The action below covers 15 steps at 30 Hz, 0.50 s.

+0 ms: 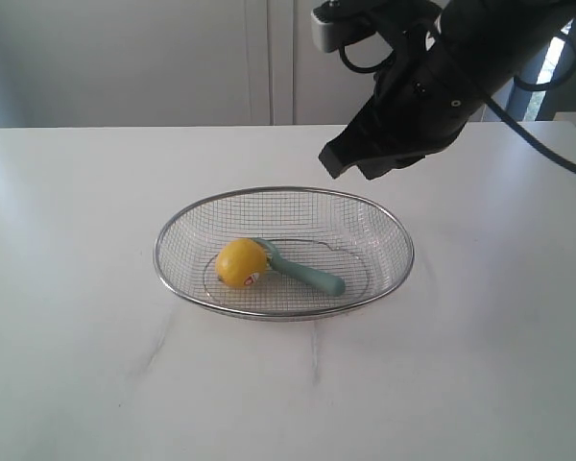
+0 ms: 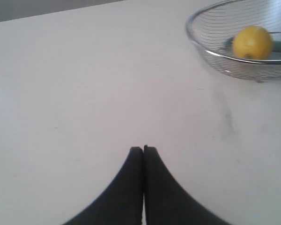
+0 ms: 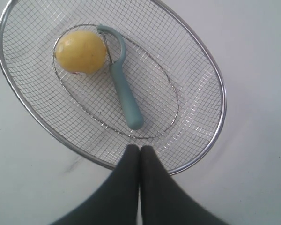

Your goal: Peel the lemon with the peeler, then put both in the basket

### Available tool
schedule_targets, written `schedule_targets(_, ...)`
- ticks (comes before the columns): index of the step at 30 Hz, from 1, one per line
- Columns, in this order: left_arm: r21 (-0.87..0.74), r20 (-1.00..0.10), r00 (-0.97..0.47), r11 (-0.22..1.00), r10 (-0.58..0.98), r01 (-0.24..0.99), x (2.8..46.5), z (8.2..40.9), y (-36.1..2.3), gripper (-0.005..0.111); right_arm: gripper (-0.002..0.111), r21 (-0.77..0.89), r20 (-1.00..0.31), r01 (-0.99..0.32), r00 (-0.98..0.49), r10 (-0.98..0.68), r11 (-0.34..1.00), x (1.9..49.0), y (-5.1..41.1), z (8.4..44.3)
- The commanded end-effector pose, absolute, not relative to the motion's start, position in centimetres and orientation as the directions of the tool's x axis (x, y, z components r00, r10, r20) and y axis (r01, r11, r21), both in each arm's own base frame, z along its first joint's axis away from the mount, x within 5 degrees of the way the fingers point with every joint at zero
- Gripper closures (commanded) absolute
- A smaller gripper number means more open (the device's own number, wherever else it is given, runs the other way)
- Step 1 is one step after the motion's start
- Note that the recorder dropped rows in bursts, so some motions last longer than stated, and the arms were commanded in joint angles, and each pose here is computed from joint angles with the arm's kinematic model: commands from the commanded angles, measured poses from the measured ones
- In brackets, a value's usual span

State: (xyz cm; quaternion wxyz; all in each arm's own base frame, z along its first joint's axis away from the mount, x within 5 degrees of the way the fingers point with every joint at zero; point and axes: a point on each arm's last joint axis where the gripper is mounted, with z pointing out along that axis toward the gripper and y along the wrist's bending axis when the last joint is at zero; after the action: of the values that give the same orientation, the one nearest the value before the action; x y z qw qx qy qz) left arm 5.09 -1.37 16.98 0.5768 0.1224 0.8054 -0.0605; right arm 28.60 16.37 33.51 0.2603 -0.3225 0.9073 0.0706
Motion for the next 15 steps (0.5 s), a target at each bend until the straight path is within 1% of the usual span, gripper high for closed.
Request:
schedule_targets(1, 0.055, -0.942, -0.315, 0.982, 0.111, 0.181, 5.17, 16.86, -0.92, 0.107, 0.108, -0.044, -0.521, -0.615, -0.658, -0.543, 0.787, 28.63, 16.11, 33.56)
schedule_targets(6, 0.143, -0.934, -0.296, 0.97, 0.199, 0.198, 5.19, 16.89, -0.84, 0.107, 0.108, -0.044, -0.521, -0.615, -0.658, -0.543, 0.787, 28.63, 16.11, 33.56)
schedule_targets(15, 0.146, -0.936, -0.295, 0.975, 0.19, 0.165, 5.24, 16.95, -0.67, 0.107, 0.108, -0.044, -0.521, -0.615, -0.658, -0.543, 0.787, 28.63, 16.11, 33.56)
